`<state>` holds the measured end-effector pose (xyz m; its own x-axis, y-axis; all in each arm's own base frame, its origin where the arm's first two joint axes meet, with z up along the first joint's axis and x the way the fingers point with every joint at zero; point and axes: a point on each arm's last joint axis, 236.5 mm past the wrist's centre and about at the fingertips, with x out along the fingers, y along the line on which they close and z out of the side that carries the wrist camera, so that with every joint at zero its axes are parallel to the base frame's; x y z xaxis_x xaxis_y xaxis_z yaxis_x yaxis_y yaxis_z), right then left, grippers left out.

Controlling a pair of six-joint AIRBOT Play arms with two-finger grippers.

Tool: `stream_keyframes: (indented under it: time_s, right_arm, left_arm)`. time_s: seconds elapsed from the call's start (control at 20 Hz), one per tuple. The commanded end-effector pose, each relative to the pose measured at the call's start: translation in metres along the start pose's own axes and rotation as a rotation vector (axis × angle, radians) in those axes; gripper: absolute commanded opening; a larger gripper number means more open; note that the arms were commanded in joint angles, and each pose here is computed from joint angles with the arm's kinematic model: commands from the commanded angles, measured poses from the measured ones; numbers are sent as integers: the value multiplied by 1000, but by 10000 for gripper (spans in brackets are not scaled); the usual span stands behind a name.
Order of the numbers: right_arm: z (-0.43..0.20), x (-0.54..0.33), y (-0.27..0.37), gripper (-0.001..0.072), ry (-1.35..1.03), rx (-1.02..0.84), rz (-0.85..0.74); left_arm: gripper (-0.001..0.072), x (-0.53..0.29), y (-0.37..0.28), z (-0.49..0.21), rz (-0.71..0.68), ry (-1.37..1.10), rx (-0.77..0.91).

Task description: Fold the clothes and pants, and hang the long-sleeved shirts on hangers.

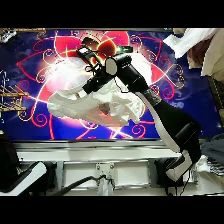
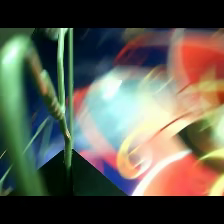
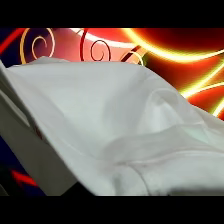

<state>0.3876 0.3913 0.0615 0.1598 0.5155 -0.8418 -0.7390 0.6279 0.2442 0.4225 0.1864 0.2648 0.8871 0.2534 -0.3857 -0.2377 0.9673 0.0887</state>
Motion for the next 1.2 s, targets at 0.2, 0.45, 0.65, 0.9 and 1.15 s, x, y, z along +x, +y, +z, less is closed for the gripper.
stream_keyframes:
  time_s: [0.2, 0.45, 0.65, 0.9, 1.15]
  right_arm:
    - [-2, -17, -33, 20, -4, 42, -43]
    - [-17, -32, -64, 20, 39, 100, -64]
    - [-29, -33, -62, 20, 90, 109, -48]
    - [-48, -47, -42, 20, 193, 103, 9]
    - [-45, -63, -32, 20, 197, 83, 29]
  left_arm:
    - [9, -127, -147, 32, -366, -82, 128]
    - [9, -209, -198, -12, -566, 25, 261]
    - [9, -271, -218, -25, -687, -2, 313]
    - [9, -306, -248, -67, -902, 132, 367]
    - [9, -284, -266, -104, -983, 217, 376]
